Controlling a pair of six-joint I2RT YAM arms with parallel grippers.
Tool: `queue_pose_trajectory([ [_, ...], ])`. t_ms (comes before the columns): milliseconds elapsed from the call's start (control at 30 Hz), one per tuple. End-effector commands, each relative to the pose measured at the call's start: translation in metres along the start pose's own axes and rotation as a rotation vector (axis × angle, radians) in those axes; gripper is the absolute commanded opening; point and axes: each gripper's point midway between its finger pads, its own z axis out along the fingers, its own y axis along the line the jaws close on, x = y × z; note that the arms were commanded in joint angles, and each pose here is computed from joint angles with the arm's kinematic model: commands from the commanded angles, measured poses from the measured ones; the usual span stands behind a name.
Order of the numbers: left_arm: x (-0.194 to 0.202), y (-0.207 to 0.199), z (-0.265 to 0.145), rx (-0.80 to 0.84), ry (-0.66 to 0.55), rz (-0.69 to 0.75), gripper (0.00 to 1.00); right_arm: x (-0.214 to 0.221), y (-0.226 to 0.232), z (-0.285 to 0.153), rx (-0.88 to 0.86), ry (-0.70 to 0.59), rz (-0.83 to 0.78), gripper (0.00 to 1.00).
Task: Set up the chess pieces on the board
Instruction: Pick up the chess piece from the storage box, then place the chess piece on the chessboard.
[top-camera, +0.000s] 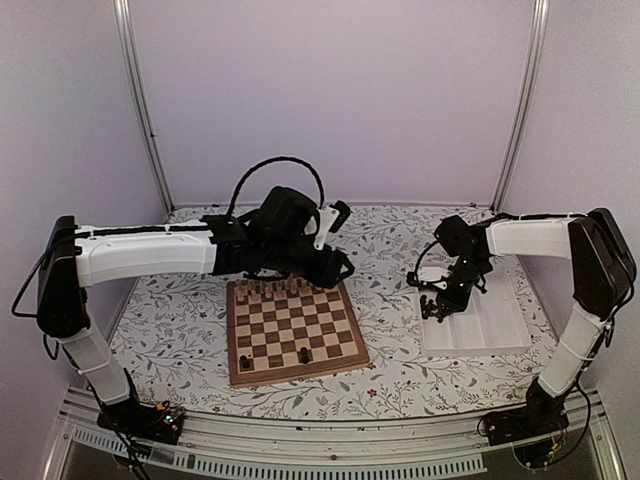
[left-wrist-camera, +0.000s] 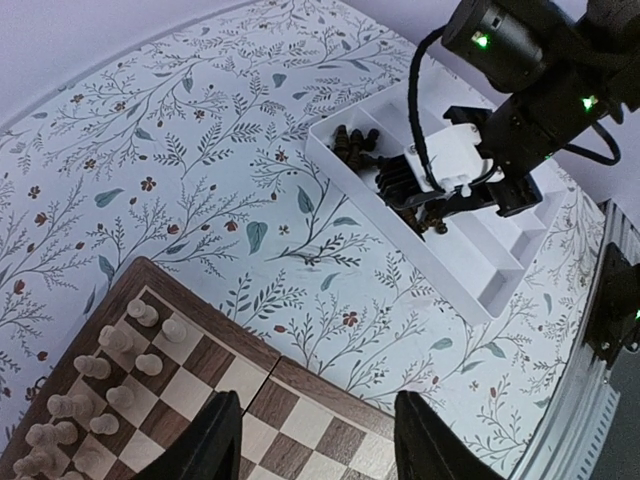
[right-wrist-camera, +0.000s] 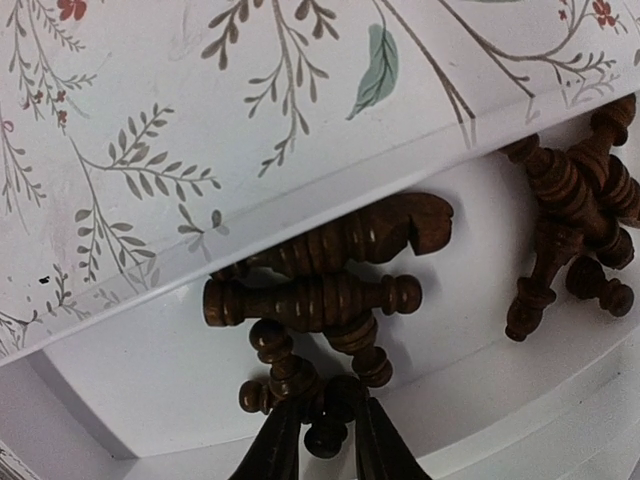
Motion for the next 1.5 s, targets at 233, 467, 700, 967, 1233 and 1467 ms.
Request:
queue_pose_trajectory([
  [233,0.0,-0.006,0.001,0.031,-0.015,0.001,0.53,-0.015,0.001,-0.041,-0.001,-0.076,0.019,0.12],
  [467,-0.002,-0.008,0.0,0.036,-0.02,0.008,0.53,-0.027,0.007,-0.081,-0.018,-0.168,0.036,0.1],
  [700,-0.003,0.001,-0.008,-0.014,-0.018,0.022,0.53,-0.05,0.024,-0.105,-0.093,-0.256,0.006,0.11],
  [967,-0.001,0.042,-0.027,-0.187,-0.02,0.018,0.53,-0.112,0.067,-0.12,-0.17,-0.298,-0.177,0.11],
  [1233,0.006,0.097,-0.063,-0.374,-0.063,-0.11,0.54,-0.167,0.13,-0.098,-0.256,-0.26,-0.361,0.11],
  [1467,0.014,0.13,-0.1,-0.483,-0.119,-0.171,0.57,-0.187,0.173,-0.062,-0.346,-0.179,-0.43,0.11],
])
